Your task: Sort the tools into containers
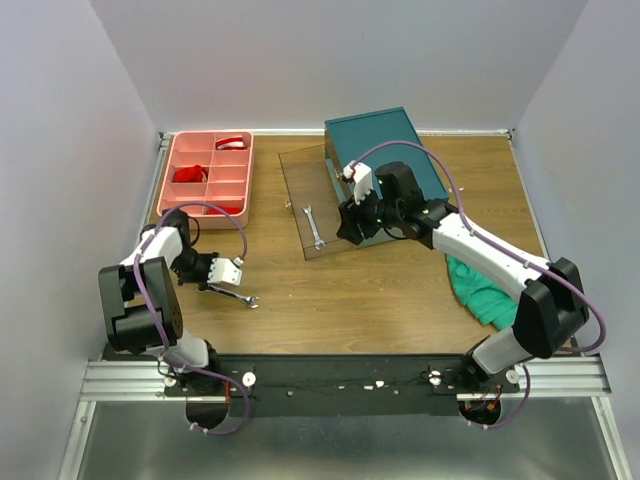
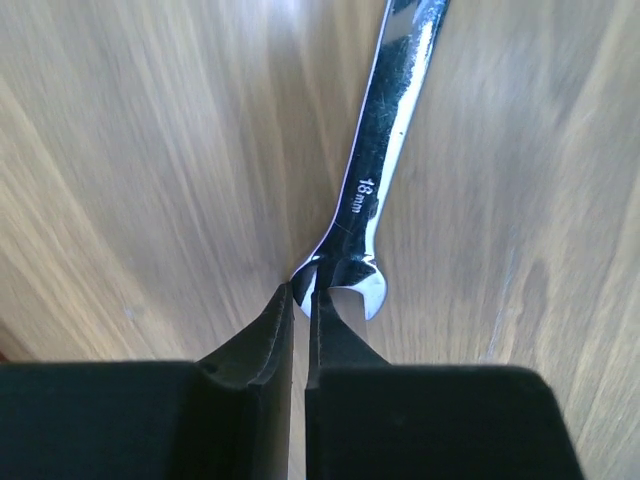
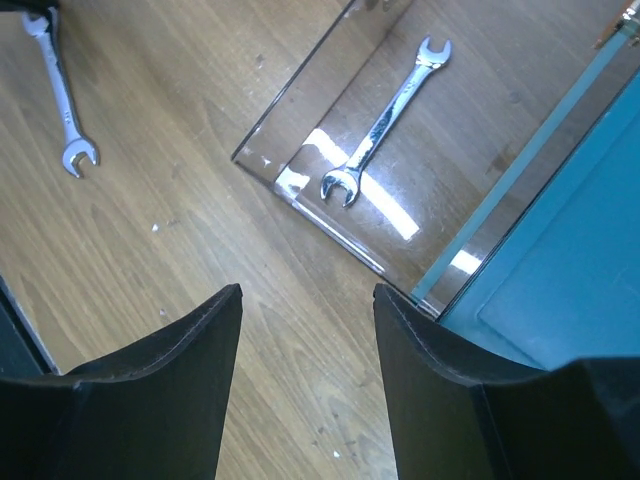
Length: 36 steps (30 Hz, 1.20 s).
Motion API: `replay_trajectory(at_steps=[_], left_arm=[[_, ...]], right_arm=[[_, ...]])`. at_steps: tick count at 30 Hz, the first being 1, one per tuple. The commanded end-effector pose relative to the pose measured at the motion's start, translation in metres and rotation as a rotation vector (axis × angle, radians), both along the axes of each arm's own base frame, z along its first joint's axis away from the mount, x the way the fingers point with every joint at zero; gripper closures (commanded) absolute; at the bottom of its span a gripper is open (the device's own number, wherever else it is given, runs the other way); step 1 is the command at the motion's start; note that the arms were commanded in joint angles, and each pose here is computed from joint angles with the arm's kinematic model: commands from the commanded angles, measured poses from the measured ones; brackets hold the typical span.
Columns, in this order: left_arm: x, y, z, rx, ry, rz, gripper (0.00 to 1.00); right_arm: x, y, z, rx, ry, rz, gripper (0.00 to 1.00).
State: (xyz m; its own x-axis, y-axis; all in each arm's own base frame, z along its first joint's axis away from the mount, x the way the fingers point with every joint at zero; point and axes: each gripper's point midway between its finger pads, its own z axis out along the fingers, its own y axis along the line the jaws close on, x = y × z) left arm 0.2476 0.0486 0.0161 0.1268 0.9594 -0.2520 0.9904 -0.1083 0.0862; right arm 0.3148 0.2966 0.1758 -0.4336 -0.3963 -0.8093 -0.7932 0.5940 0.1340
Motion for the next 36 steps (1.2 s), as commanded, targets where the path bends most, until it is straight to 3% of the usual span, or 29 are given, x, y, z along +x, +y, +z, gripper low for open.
replay_trajectory(at_steps=[1,9,16,29,36], left_arm=[[-0.036,-0.051,-0.005,-0.18,0.13,-0.008,0.99],[-0.005,-0.095,0.02,-0.318,-0.1,-0.003,1.0],[-0.012,-0.117,0.021,-0.362,-0.196,-0.024,1.0],[-0.024,-0.134,0.03,-0.419,-0.351,0.002,1.0],[-0.033,-0.141,0.044,-0.467,-0.399,-0.008,1.0]], right_arm=[[-0.03,-0.004,-0.001,-0.016,-0.011,0.152,0.37],[-0.08,0.004,-0.008,0.07,0.129,0.339,0.36],[-0.085,0.027,-0.016,0.065,0.14,0.421,0.36],[-0.154,0.098,-0.046,0.158,0.34,0.774,0.36],[-0.151,0.133,-0.062,0.169,0.398,0.793,0.35]])
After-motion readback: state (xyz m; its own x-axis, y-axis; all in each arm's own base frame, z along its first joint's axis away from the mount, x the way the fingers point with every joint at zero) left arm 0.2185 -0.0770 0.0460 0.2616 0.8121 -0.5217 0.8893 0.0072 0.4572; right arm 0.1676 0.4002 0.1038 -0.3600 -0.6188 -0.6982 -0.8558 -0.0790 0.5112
